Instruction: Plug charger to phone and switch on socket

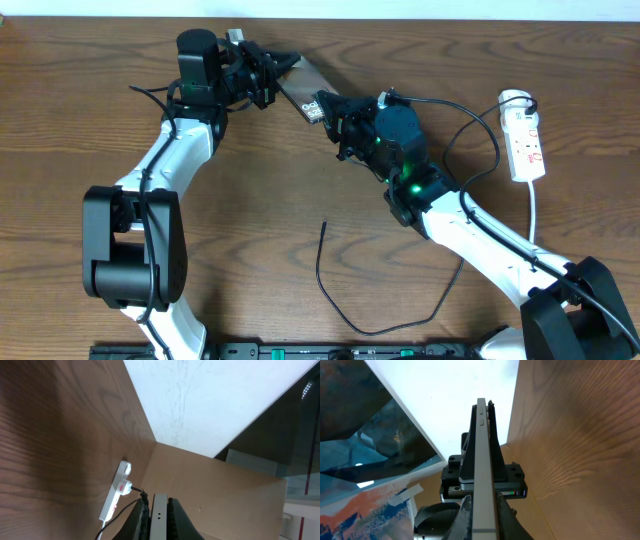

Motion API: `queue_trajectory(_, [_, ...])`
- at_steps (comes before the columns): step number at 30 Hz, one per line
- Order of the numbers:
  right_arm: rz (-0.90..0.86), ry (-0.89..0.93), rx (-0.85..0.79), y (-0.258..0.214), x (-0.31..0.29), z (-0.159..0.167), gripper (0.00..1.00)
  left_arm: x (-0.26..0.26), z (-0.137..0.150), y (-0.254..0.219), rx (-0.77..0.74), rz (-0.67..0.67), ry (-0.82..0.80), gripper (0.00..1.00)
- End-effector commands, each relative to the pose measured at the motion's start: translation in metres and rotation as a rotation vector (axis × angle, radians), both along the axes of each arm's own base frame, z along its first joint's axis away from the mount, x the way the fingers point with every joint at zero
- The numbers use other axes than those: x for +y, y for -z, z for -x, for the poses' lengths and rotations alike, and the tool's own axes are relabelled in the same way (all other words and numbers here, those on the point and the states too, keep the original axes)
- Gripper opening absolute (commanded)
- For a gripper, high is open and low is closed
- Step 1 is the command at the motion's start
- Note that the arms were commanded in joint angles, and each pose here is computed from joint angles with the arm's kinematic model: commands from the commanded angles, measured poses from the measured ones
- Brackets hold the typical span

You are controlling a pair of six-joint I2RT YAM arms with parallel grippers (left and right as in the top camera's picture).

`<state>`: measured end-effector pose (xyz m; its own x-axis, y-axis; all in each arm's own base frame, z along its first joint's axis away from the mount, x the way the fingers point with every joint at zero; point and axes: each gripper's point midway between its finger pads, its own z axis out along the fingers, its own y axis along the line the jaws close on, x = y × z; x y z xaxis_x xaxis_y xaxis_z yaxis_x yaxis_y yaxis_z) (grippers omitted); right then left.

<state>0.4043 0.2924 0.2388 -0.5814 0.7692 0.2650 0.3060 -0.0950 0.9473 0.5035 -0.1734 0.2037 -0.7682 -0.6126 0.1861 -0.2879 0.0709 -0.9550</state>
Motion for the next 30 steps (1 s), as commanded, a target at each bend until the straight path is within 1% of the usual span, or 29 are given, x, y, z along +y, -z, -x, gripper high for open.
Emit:
queue_trajectory(1, [-0.016,-0.02,-0.05,-0.017,0.009,0.005,0.01,-0.003,0.0,-0.014,-0.039,-0.005,0.006,0.07])
queue_trajectory(6, [-0.016,-0.02,-0.051,-0.017,0.008,0.005,0.01,-0.003,0.0,-0.014,-0.039,-0.005,0.006,0.07])
queue_trajectory(7, [-0.015,-0.02,-0.052,-0.017,0.008,0.005,0.04,-0.003,0.0,-0.014,-0.039,-0.005,0.006,0.07])
queue_trajectory(9, [-0.001,-0.022,-0.064,-0.017,0.008,0.005,0.23,-0.003,0.0,-0.014,-0.039,-0.005,0.006,0.07])
queue_trajectory(11, [0.007,-0.022,-0.071,-0.017,0.008,0.004,0.52,-0.003,0.0,-0.014,-0.04,-0.005,0.006,0.07])
queue_trajectory(13, [0.006,-0.021,-0.071,-0.018,0.007,0.004,0.74,-0.003,-0.001,-0.014,-0.04,-0.006,0.006,0.07])
queue_trajectory(14, [0.006,-0.02,-0.073,-0.018,0.007,0.004,0.82,-0.003,-0.001,-0.014,-0.04,-0.006,0.005,0.07])
queue_trajectory(15, [0.005,-0.017,-0.075,-0.018,0.007,0.004,0.87,-0.003,-0.001,-0.014,-0.04,-0.006,0.005,0.07])
queue_trajectory(17, [0.005,-0.013,-0.076,-0.019,0.006,0.003,0.93,-0.002,-0.001,-0.014,-0.04,-0.006,0.005,0.08])
queue_trajectory(20, [0.007,-0.008,-0.08,-0.019,0.004,0.001,0.99,0.002,-0.002,-0.014,-0.04,-0.006,-0.004,0.07])
queue_trajectory(27, [0.051,-0.021,-0.129,-0.021,-0.009,-0.007,0.99,0.034,-0.007,-0.016,-0.039,0.008,-0.031,0.07])
queue_trajectory(30, [0.105,-0.055,-0.177,-0.021,-0.014,-0.01,0.99,0.051,-0.006,-0.019,-0.04,0.025,-0.024,0.07])
